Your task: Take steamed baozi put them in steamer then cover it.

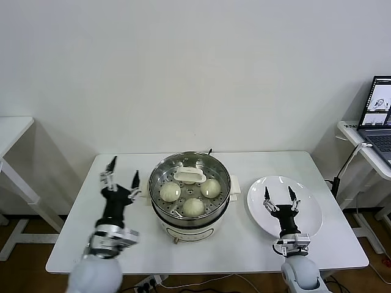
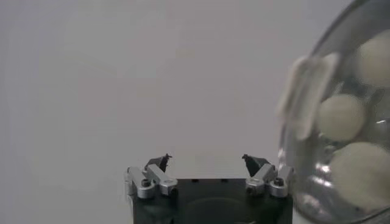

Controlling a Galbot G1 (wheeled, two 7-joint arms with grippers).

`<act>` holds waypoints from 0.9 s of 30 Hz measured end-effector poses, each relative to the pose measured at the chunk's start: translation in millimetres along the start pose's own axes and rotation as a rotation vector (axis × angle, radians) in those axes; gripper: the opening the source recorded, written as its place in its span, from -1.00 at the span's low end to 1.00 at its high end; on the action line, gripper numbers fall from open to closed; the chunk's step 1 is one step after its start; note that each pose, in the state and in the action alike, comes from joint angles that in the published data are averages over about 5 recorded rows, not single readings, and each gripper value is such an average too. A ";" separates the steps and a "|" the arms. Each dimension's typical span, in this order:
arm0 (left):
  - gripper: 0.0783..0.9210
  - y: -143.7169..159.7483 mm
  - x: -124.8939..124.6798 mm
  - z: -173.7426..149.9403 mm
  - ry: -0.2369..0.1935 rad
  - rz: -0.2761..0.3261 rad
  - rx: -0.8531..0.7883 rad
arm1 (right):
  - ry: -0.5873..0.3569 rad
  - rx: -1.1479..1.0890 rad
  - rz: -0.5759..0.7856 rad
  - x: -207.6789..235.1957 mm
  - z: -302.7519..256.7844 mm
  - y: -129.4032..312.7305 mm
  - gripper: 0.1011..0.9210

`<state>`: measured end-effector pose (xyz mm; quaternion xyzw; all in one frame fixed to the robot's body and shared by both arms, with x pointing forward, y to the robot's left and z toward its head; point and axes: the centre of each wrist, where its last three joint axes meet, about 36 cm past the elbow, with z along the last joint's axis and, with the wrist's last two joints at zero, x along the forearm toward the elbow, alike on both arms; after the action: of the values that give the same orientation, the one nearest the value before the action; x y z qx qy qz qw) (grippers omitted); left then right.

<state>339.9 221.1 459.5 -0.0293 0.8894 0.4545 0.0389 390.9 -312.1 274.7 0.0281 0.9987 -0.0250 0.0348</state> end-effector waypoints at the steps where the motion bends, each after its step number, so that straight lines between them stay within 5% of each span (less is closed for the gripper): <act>1: 0.77 3.0 -2.1 9.7 0.007 0.001 0.046 | 0.005 -0.005 0.001 1.1 -0.6 0.7 0.76; 13: 0.77 4.5 -4.5 99.6 0.045 0.035 0.443 | 0.048 -0.029 0.010 13.4 -3.8 2.5 0.76; 27: 0.77 -7.9 1.6 134.8 0.039 0.038 0.570 | 0.067 -0.031 0.009 22.3 -4.0 3.7 0.76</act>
<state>344.8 325.7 374.2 -0.0091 0.9823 0.1859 0.0198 368.7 -306.9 277.0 0.0326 0.9994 -0.0083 0.0021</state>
